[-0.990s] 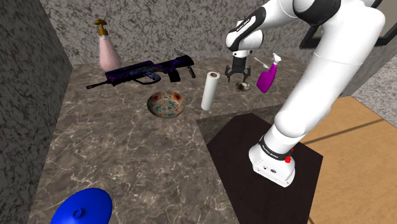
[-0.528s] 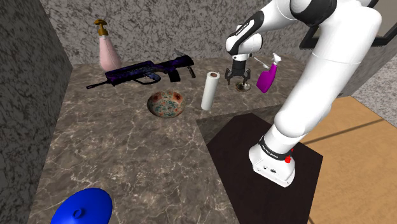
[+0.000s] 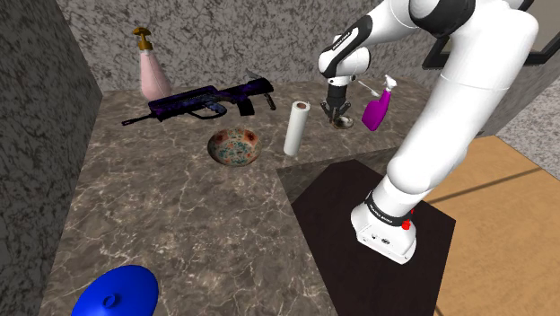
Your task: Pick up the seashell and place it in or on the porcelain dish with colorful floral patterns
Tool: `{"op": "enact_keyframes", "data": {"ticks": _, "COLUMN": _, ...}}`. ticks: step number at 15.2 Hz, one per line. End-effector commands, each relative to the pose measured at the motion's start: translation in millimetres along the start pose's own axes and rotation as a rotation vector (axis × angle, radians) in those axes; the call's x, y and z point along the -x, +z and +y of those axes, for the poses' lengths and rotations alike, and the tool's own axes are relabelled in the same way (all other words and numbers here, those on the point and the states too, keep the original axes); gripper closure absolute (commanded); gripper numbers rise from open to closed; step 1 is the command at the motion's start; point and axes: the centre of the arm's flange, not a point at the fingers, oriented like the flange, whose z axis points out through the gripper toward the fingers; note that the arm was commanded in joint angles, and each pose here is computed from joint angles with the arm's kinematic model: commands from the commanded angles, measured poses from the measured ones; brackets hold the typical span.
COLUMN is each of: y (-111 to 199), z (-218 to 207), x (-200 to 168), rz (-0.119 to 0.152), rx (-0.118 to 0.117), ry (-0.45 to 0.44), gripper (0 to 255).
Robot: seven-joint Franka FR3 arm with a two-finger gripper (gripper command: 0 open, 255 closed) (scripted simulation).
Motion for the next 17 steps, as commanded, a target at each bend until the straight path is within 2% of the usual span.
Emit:
{"op": "enact_keyframes", "data": {"ticks": 1, "y": 0.2, "z": 0.0, "x": 0.0, "rz": 0.0, "rx": 0.0, "ry": 0.0, "gripper": 255}}
{"op": "enact_keyframes", "data": {"ticks": 5, "y": 0.2, "z": 0.0, "x": 0.0, "rz": 0.0, "rx": 0.0, "ry": 0.0, "gripper": 255}}
{"op": "enact_keyframes", "data": {"ticks": 17, "y": -61.1, "z": 9.9, "x": 12.3, "rz": 0.0, "rx": 0.0, "ry": 0.0, "gripper": 255}}
